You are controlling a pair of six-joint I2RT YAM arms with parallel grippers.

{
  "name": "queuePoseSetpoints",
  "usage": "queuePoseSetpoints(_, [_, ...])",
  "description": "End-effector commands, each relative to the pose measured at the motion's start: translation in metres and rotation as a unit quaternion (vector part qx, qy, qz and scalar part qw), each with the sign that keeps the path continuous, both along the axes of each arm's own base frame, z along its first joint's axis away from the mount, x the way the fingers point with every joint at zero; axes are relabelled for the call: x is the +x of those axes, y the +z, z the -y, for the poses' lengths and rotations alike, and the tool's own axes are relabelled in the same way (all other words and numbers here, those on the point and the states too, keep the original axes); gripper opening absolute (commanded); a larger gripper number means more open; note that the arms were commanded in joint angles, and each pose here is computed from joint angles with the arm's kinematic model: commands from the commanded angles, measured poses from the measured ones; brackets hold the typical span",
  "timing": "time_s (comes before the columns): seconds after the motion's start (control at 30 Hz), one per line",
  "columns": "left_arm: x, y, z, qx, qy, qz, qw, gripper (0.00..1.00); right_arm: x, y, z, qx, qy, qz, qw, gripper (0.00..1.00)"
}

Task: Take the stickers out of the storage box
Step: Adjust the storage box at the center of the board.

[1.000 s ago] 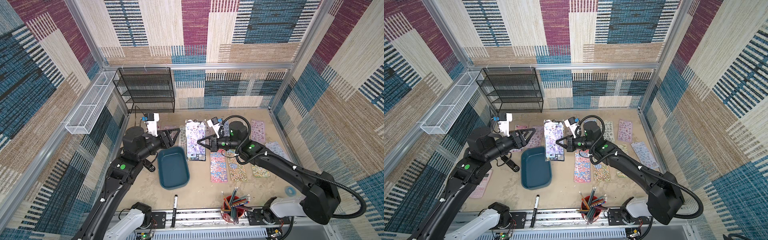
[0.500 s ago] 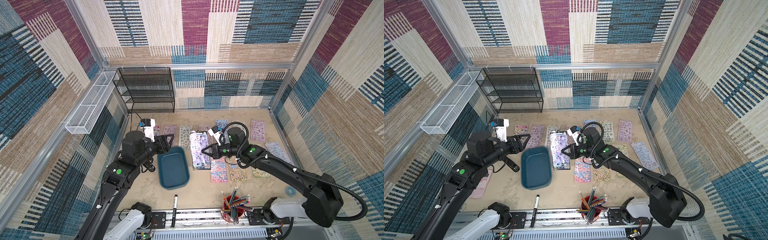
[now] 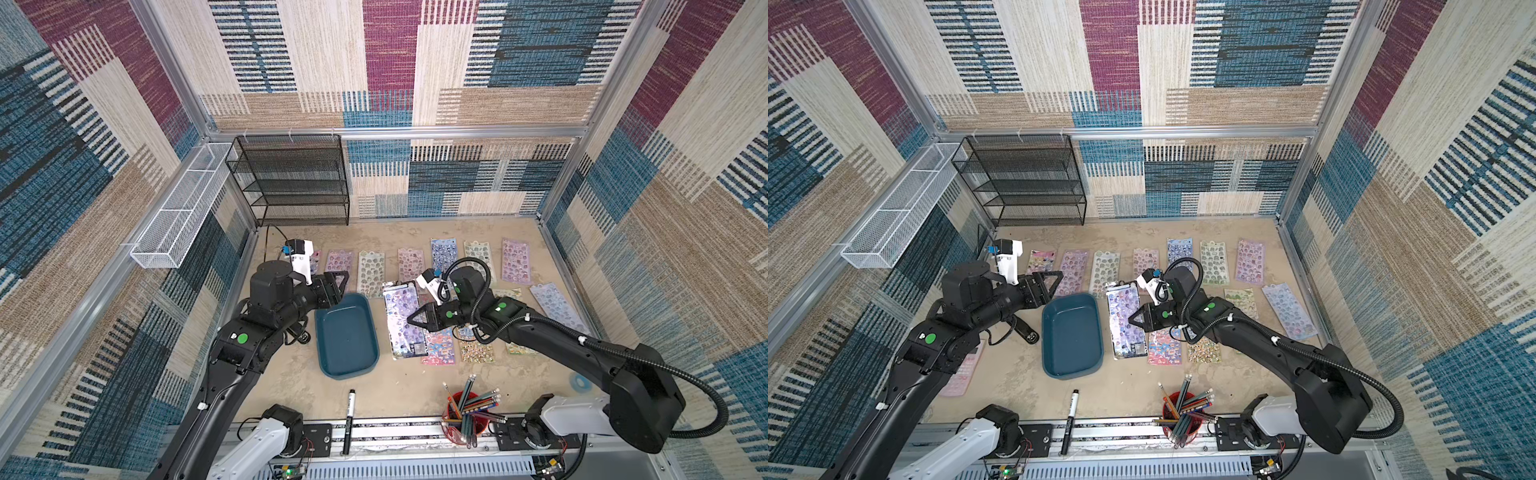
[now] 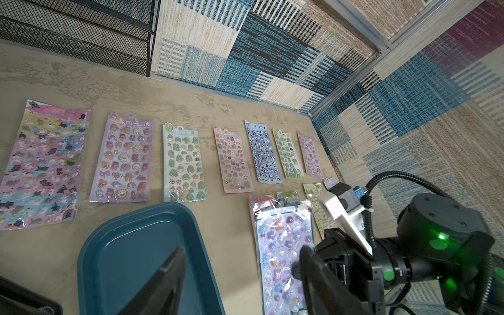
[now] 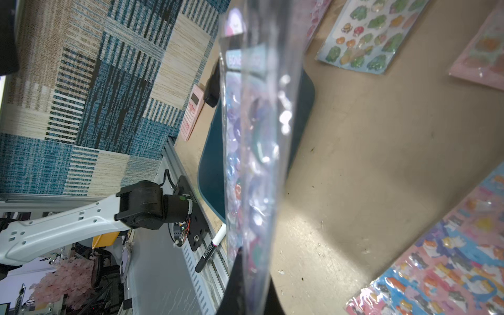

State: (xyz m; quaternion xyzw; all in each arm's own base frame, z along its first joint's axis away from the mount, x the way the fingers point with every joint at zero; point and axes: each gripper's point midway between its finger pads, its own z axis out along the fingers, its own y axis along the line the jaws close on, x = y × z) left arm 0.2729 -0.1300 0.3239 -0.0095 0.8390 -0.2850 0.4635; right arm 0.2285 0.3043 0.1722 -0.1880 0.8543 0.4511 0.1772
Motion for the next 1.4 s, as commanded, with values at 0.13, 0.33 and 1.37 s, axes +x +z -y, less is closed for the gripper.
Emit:
queuePoseSetpoints(0.13, [0.000, -0.030, -0.017, 0.065, 0.029, -0.049, 0.996, 0.68, -0.001, -0.022, 0.002, -0.023, -0.015, -0.023, 0.999, 0.00])
queuePoseSetpoints(0.33, [-0.007, -0.098, -0.041, 0.156, 0.067, -0.196, 0.966, 0.70, -0.002, -0.034, 0.002, -0.030, -0.020, -0.037, 0.999, 0.00])
queuePoseSetpoints(1.37, [-0.043, -0.245, -0.053, 0.255, 0.042, -0.450, 0.855, 0.00, -0.010, -0.090, 0.001, -0.057, -0.039, -0.104, 0.992, 0.00])
